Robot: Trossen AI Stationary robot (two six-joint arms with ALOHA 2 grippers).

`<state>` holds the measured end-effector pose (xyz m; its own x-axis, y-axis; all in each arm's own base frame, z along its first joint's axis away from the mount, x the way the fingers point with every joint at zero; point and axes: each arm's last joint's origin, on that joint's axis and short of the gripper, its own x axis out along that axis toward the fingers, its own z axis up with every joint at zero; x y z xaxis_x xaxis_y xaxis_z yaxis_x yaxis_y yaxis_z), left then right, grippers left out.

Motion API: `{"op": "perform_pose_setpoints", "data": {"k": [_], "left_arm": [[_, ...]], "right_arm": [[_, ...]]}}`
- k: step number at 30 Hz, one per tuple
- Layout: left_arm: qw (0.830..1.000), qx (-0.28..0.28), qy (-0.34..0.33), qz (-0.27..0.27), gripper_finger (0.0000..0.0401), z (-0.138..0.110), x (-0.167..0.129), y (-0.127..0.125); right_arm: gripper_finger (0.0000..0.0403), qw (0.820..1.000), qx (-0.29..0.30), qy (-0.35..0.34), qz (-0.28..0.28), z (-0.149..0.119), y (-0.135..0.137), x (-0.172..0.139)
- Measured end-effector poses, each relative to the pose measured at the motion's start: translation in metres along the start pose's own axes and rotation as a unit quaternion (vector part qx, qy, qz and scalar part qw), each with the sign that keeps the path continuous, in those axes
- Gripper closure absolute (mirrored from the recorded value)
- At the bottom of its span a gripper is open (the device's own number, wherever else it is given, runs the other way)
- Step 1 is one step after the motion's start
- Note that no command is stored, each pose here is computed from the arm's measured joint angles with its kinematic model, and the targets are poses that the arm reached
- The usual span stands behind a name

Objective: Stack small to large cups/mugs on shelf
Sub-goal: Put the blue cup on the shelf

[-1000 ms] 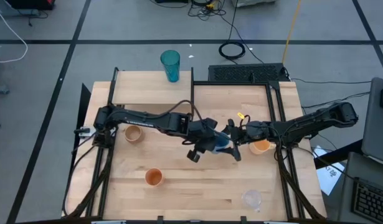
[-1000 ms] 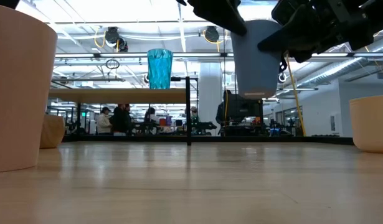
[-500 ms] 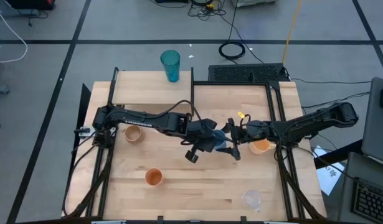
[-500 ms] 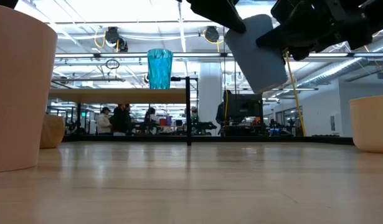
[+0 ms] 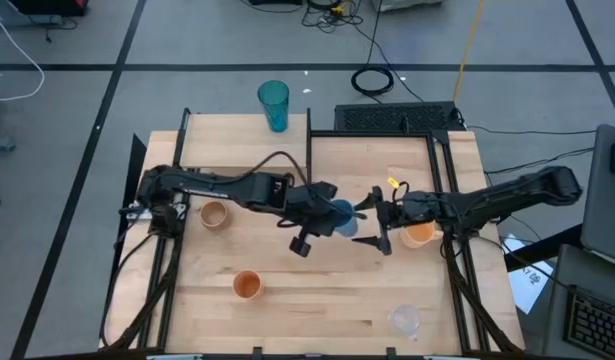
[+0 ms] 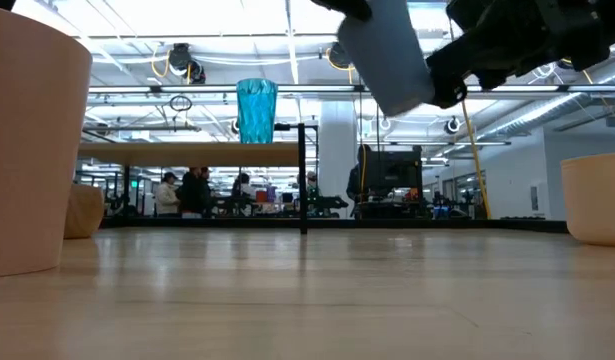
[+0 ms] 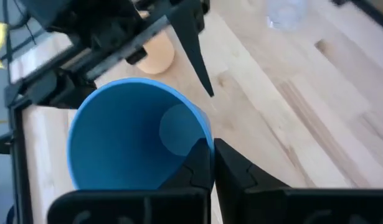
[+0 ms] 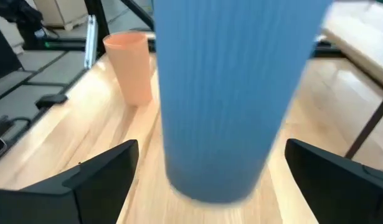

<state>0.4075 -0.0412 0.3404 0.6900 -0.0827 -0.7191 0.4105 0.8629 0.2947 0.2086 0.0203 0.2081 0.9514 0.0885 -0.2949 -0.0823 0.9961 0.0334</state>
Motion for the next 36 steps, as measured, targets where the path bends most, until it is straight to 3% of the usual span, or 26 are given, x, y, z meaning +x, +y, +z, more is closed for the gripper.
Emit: {"op": "perform_pose_setpoints", "data": {"k": [18, 29, 36], "left_arm": [[0.990, -0.066, -0.041, 0.114, 0.0398, 0.001, -0.114, 0.003], [0.968, -0.163, 0.015, 0.190, 0.0398, -0.027, -0.171, 0.001], [0.956, -0.200, 0.044, 0.208, 0.0398, -0.045, -0.194, 0.004]], "right_arm": [[0.0007, 0.998, -0.053, 0.024, -0.012, -0.001, -0.001, -0.014], [0.0007, 0.998, -0.055, 0.024, -0.012, -0.001, 0.000, -0.014], [0.0007, 0.998, -0.055, 0.024, -0.011, -0.001, 0.000, -0.014]]}}
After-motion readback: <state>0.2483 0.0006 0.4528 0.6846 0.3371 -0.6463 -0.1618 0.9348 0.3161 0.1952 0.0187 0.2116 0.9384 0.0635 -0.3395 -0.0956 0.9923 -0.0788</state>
